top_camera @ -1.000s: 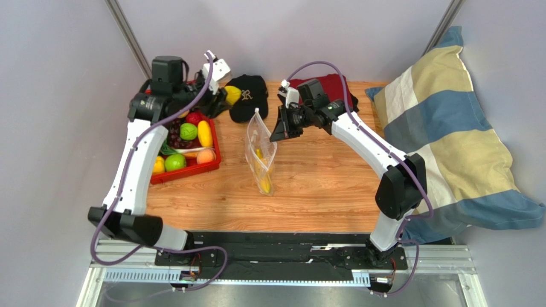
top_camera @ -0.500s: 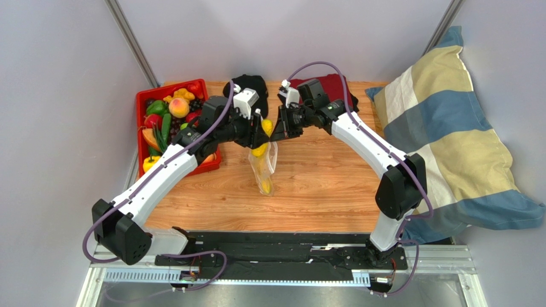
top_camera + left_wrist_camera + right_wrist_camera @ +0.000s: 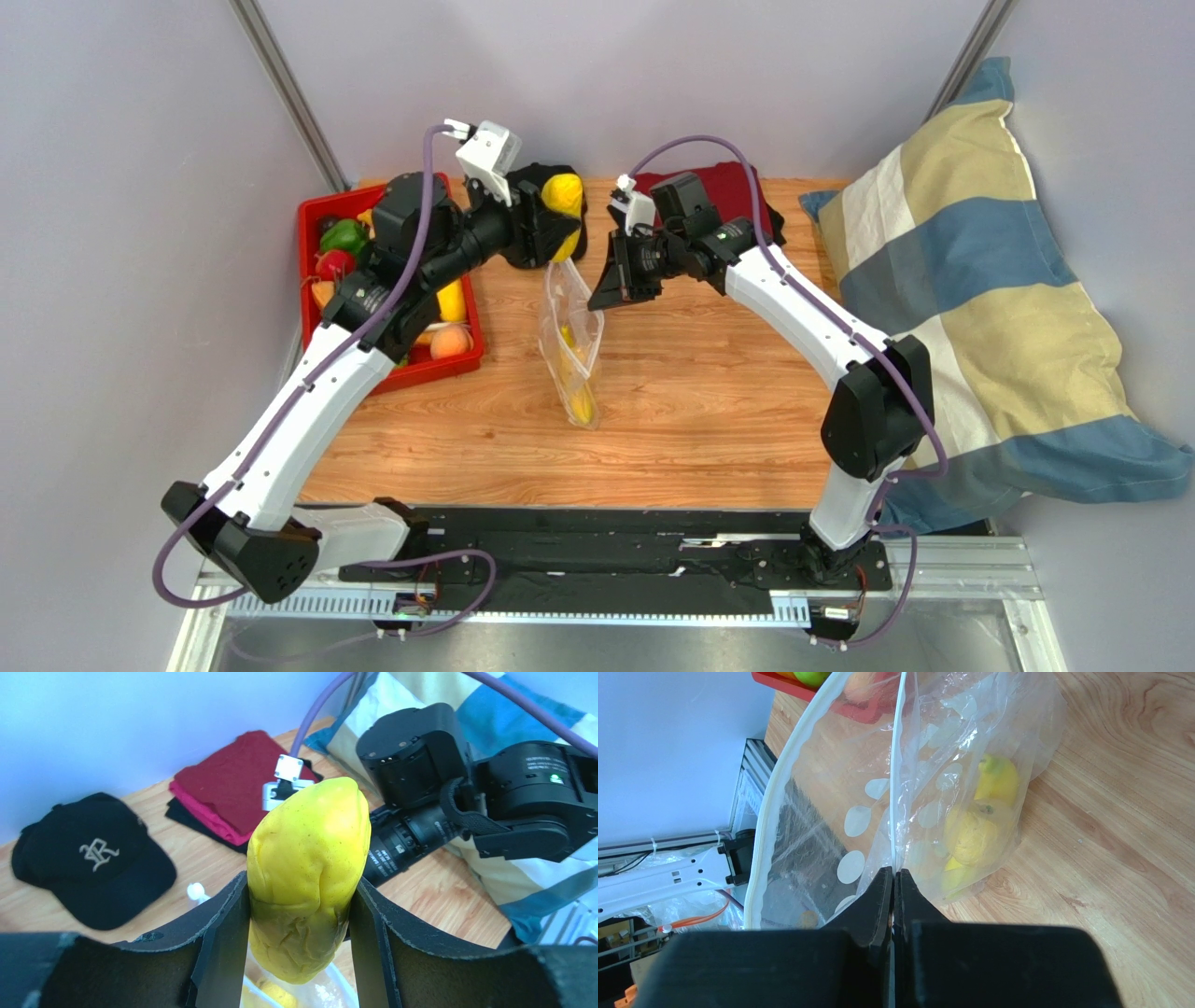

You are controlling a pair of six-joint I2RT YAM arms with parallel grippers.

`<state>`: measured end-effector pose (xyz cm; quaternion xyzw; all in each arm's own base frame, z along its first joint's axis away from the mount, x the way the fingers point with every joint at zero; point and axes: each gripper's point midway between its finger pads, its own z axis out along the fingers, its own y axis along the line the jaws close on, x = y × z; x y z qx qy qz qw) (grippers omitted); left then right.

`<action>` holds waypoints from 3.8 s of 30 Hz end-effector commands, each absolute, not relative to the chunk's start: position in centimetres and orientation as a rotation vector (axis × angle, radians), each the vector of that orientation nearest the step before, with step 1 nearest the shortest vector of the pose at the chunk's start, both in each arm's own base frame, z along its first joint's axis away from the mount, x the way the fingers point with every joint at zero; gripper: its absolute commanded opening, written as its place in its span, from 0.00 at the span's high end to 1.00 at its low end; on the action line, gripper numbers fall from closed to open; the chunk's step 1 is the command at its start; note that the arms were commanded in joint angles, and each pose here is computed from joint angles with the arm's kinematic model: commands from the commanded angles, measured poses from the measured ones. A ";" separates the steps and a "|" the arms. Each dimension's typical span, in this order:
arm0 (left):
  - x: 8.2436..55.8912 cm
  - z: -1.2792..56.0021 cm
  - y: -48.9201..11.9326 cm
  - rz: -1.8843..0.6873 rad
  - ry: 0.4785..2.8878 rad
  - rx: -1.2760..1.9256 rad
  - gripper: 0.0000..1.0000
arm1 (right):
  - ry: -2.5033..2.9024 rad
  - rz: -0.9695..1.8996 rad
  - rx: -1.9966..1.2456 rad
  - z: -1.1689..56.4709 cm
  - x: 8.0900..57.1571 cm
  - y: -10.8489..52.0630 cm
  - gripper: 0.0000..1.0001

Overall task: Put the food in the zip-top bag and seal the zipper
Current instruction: Place the fake fruit in the zipper food storage bag, then pick up the fake fruit from the bin, then place the fake fruit in the zipper food storage bag.

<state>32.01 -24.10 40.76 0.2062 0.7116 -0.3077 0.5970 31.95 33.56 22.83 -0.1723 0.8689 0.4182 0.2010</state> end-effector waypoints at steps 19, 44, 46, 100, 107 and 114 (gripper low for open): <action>28.4 19.1 -20.9 -0.523 2.433 0.351 0.98 | 2.327 1.056 -0.407 25.7 33.9 32.6 1.00; 33.7 29.9 -8.2 -0.529 2.111 0.011 0.01 | 2.347 1.031 -0.415 24.5 33.4 31.5 1.00; 35.4 28.5 -4.5 -0.441 2.137 -0.116 0.06 | 2.349 1.033 -0.412 24.4 33.4 31.4 1.00; 50.5 30.9 1.8 -0.170 2.080 0.190 0.50 | 2.378 1.079 -0.406 23.3 33.4 31.9 1.00; 39.5 37.7 -12.1 -0.549 1.931 0.482 0.52 | 2.358 1.099 -0.414 24.2 33.4 32.1 1.00; 31.9 33.7 -21.4 -0.760 2.000 0.698 0.53 | 2.343 1.098 -0.419 24.6 33.3 32.0 1.00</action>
